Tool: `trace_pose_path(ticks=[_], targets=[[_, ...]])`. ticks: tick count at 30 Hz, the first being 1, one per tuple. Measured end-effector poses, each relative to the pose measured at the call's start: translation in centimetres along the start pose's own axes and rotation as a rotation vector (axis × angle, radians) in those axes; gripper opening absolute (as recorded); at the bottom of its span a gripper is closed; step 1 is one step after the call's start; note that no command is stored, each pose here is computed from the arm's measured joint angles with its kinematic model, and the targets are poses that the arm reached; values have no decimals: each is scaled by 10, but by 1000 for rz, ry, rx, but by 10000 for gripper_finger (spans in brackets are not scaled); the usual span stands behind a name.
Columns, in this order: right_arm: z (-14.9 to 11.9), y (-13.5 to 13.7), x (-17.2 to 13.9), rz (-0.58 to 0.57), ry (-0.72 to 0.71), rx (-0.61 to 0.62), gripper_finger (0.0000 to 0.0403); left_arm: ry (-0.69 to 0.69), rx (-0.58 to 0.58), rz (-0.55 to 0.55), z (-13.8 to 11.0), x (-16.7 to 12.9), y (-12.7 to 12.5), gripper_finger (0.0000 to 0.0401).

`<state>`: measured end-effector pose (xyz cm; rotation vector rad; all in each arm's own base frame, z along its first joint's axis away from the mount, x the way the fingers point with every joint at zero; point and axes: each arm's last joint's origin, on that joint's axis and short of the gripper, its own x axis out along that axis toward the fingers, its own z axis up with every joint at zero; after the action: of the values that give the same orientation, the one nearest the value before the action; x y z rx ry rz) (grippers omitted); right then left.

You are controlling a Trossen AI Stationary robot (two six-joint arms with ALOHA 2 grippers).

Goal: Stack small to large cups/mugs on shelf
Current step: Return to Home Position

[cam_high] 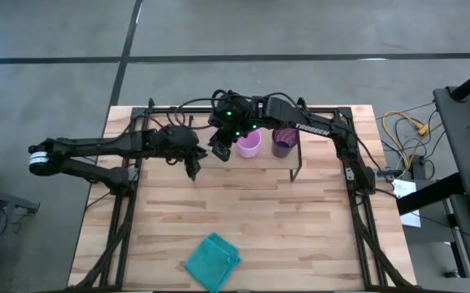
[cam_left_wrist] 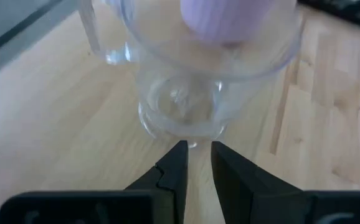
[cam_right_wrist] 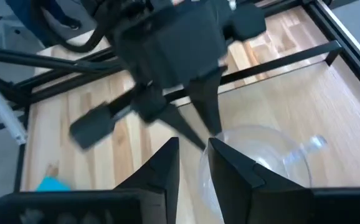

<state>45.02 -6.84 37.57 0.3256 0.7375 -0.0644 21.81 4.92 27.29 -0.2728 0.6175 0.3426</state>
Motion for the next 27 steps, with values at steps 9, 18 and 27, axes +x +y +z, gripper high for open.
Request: trace_pose_path(ticks=[9,18,27], targets=[[-7,9,-35,-4,72,71,83,-190,-13,-45,14,-47,0,56],[-12,26,-83,14,68,77,77,-457,-26,-107,25,-118,2,57],[-12,34,-125,38,-13,111,83,-580,-34,-136,14,-152,7,57]])
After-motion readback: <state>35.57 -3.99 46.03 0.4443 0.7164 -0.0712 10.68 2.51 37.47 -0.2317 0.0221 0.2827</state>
